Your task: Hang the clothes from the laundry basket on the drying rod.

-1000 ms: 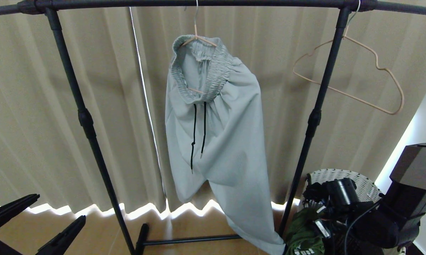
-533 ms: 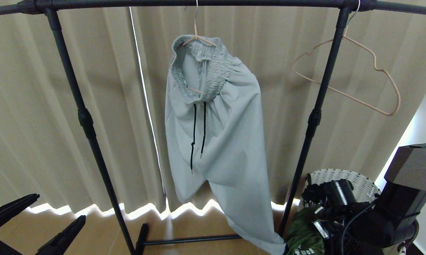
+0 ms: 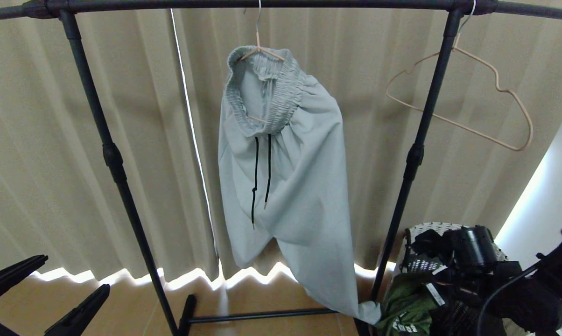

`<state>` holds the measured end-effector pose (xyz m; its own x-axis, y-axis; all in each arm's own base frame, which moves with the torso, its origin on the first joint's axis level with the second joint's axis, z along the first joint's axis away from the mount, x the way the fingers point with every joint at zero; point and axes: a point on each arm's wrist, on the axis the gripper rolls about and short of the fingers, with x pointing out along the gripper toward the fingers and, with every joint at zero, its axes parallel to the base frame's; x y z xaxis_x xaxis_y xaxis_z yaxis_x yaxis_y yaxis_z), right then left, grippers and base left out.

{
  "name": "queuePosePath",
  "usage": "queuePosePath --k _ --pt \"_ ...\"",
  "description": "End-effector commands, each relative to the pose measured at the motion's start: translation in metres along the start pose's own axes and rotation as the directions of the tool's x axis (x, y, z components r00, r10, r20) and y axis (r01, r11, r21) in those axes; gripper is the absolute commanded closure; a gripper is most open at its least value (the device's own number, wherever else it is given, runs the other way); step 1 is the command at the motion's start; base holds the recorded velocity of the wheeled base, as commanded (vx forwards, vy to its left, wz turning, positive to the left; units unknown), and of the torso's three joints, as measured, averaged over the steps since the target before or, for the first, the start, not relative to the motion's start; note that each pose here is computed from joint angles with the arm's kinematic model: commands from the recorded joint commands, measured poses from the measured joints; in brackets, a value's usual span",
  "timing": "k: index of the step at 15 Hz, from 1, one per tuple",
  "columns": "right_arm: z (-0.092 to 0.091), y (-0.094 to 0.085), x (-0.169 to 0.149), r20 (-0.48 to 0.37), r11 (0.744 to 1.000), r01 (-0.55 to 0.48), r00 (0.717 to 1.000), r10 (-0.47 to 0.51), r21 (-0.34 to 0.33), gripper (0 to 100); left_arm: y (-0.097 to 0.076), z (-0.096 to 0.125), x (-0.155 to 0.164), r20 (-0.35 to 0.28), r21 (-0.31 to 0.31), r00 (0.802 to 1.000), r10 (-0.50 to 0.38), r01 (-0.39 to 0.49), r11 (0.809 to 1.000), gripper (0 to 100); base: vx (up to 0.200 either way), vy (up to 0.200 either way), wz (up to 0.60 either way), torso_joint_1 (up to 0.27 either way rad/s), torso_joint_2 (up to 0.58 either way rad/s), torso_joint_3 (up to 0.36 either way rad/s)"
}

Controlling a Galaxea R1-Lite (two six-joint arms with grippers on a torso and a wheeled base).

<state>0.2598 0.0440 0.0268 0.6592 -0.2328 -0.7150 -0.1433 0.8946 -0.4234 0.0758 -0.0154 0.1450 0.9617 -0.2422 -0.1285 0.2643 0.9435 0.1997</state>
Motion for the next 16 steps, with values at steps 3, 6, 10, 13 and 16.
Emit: queuePosePath --k 3,6,10,13,16 --pt "0.022 -0.027 -0.099 0.318 0.998 -0.002 0.948 -0.02 0.069 100 -0.004 0.002 0.003 0.001 0.007 0.998 -0.057 0.057 0.998 0 0.0 0.0 0.0 0.0 0.0 0.0" --pt "0.026 -0.026 -0.128 0.459 0.994 -0.103 0.885 0.074 0.039 100 -0.015 0.006 0.008 0.004 0.023 0.982 -0.189 0.189 0.982 0 0.0 0.0 0.0 0.0 0.0 0.0" --pt "0.05 -0.023 -0.162 0.618 0.98 -0.198 0.768 0.168 -0.02 100 -0.025 0.034 0.035 0.016 0.047 0.958 -0.287 0.286 0.957 0 0.0 0.0 0.0 0.0 0.0 0.0" --pt "0.075 -0.014 -0.187 0.71 0.966 -0.251 0.668 0.223 -0.066 100 -0.045 0.049 0.056 0.003 0.064 0.917 -0.398 0.397 0.916 0 0.0 0.0 0.0 0.0 0.0 0.0" --pt "0.092 0.004 -0.218 0.774 0.927 -0.351 0.548 0.316 -0.13 100 -0.077 0.057 0.084 -0.058 0.061 0.861 -0.506 0.508 0.859 0 0.0 0.0 0.0 0.0 0.0 0.0"
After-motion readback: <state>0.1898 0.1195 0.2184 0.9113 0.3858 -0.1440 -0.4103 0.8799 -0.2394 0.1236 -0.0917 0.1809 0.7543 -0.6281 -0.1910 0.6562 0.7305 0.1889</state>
